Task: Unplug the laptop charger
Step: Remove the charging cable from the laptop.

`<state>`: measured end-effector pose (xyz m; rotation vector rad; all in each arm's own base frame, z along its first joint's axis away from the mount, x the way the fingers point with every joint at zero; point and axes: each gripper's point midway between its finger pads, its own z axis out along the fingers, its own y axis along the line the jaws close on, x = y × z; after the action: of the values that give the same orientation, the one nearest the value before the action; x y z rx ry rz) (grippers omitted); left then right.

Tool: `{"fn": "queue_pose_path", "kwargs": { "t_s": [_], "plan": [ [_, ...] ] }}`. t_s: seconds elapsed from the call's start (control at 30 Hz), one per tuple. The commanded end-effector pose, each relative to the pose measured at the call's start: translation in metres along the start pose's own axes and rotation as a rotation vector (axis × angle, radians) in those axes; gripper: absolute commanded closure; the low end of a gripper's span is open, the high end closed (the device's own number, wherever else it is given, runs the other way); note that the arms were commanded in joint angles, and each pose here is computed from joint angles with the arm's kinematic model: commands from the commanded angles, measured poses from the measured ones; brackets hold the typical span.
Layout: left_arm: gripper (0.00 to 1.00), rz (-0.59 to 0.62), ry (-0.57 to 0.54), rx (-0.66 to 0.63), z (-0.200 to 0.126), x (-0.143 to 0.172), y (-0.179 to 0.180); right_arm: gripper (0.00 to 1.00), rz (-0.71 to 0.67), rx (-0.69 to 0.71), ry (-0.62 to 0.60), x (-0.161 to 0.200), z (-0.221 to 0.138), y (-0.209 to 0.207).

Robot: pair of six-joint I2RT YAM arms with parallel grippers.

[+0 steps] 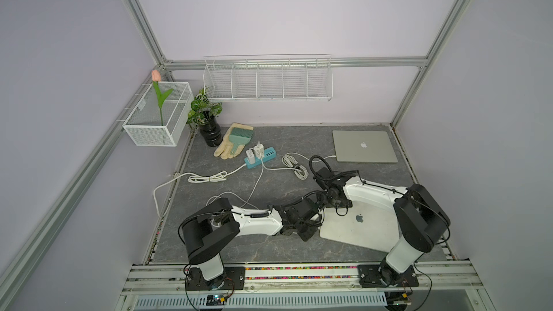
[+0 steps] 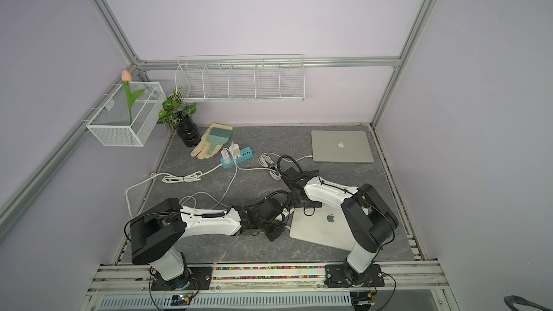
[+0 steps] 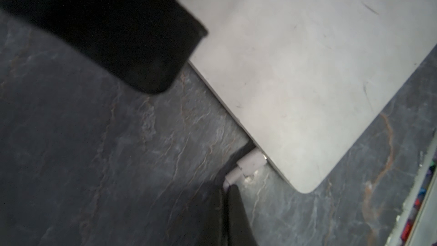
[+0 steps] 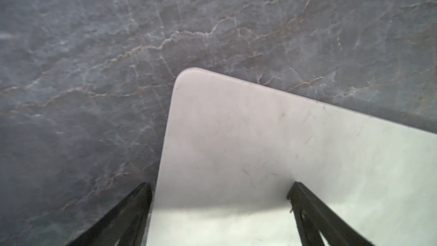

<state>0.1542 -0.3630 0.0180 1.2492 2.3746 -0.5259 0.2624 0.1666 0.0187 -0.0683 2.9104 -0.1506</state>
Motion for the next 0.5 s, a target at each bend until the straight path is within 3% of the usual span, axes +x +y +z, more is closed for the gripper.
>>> {"fn": "queue_pose_path", "kwargs": {
  "t_s": [0.0, 0.17, 0.37, 0.47],
  "plan": [
    [1.0, -0.13, 0.245, -0.292, 0.014, 0.075, 0.076, 0.05, 0.011, -0.011, 0.317, 0.076, 0.049, -0.006],
    [1.0, -0.129, 0.203, -0.368, 0.005, 0.066, 0.09, 0.05, 0.009, 0.002, 0.315, 0.075, 0.05, -0.01],
    [1.0, -0.054, 0.214, -0.308, 0.006, 0.056, 0.08, 0.04, -0.013, 0.027, 0.355, 0.09, 0.057, -0.019],
    [1.0, -0.004, 0.232, -0.128, 0.011, 0.048, 0.045, 0.04, -0.006, 0.025, 0.354, 0.092, 0.057, -0.024]
  ]
}}
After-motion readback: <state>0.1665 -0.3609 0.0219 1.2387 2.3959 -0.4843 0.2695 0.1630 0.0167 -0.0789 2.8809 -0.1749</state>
